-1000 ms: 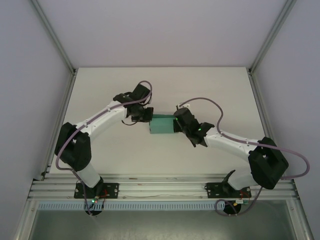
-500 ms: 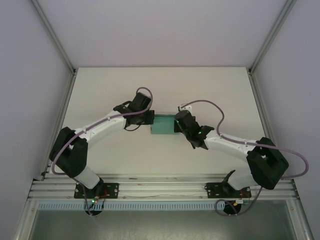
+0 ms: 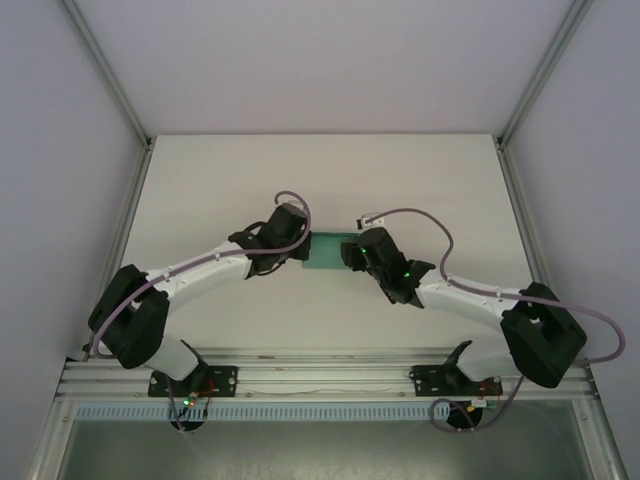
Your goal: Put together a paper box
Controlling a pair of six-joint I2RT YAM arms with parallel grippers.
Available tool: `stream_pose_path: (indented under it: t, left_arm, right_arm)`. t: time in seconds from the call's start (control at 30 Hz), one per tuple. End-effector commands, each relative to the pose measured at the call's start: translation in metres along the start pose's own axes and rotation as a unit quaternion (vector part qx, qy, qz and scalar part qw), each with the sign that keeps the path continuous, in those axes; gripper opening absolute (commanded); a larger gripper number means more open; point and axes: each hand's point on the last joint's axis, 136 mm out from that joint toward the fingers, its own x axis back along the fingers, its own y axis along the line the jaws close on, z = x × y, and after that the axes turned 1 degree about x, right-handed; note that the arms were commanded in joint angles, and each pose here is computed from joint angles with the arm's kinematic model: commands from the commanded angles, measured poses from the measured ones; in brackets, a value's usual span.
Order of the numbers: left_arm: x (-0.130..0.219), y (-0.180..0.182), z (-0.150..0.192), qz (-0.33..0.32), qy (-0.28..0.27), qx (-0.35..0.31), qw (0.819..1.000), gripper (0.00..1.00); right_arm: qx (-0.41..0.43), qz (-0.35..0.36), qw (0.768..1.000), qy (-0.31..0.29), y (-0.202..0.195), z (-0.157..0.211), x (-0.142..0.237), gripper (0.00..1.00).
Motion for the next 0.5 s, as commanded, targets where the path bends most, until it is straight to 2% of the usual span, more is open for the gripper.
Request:
stream_pose_path:
  t: [0.0, 0.23, 0.37, 0.47]
  left_arm:
    - [-0.017, 0.032, 0.08, -0.053, 0.131, -0.033, 0.989, 0.0]
    - [-0.015, 0.027, 0.069, -0.047, 0.117, -0.04, 0.991, 0.0]
    - [-0.013, 0.026, 0.066, -0.048, 0.115, -0.045, 0.991, 0.0]
    - [-0.011, 0.023, 0.062, -0.042, 0.109, -0.044, 0.992, 0.0]
  right_arm:
    - [-0.02, -0.028, 0.999, -0.006, 0.01, -0.023, 0.014, 0.59]
    - [-0.08, 0.009, 0.996, -0.031, -0.014, -0.052, 0.014, 0.62]
    - [-0.111, 0.015, 0.994, -0.012, -0.022, -0.055, 0.003, 0.56]
    - [-0.116, 0.022, 0.993, 0.013, -0.025, -0.044, -0.005, 0.52]
